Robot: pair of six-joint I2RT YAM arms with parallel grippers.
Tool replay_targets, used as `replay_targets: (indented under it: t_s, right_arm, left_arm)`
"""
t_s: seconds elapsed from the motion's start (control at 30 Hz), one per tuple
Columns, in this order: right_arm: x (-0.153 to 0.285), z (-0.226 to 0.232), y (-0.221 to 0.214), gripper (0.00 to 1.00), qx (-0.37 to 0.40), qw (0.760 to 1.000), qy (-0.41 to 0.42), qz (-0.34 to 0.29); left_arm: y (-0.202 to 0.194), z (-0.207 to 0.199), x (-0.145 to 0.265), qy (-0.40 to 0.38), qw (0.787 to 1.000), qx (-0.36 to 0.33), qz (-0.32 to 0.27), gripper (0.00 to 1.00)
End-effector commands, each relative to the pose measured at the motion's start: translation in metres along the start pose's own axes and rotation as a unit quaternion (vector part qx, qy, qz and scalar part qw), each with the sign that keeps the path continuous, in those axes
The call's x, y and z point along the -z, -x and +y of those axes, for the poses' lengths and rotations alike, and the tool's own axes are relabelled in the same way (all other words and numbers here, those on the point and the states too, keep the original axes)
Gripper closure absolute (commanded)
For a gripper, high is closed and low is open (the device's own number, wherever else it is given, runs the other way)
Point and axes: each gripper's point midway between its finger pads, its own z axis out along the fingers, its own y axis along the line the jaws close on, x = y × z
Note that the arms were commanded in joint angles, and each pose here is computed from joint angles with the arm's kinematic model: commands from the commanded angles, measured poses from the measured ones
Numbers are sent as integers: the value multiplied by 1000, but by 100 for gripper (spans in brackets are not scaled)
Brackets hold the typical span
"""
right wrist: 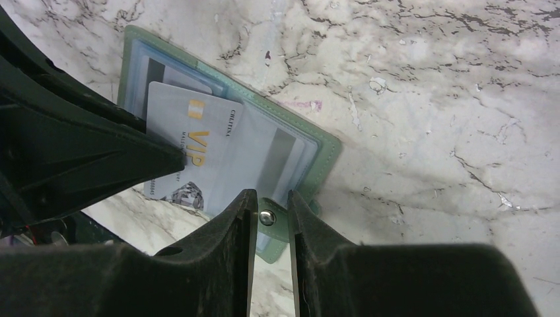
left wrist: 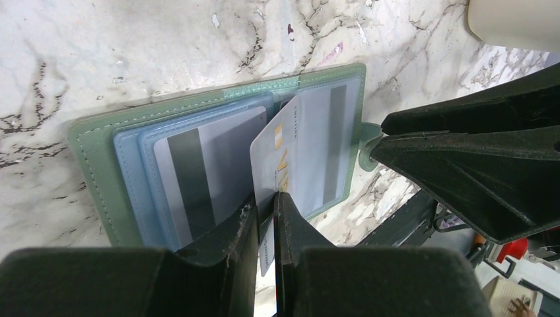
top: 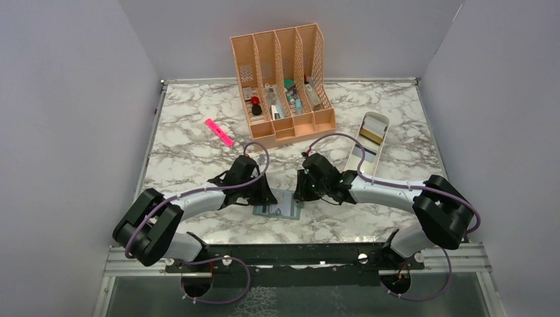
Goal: Put the credit cards into the card holder
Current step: Insert the credit card into the card holder.
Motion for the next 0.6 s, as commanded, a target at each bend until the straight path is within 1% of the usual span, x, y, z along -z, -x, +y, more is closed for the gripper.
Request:
replay_targets:
  t_s: [0.0, 0.3, 0.47, 0.57]
  right_arm:
    - [3, -9, -4, 71, -4, 1000, -22, -2]
    - [5, -12, -8, 71, -10, 1000, -28, 4]
    - [5, -13, -10, 70, -11, 1000, -29, 5]
    - [4, -13, -11, 70, -11, 1000, -28, 7]
  left_arm:
    - [-12, 20, 1, 50, 999, -2, 20, 84]
    - [-13, 19, 1, 63, 997, -16, 35, 84]
    - [-19, 13, -4, 56, 997, -15, 49, 82]
    - [-19, 11, -6, 55, 997, -18, 52, 79]
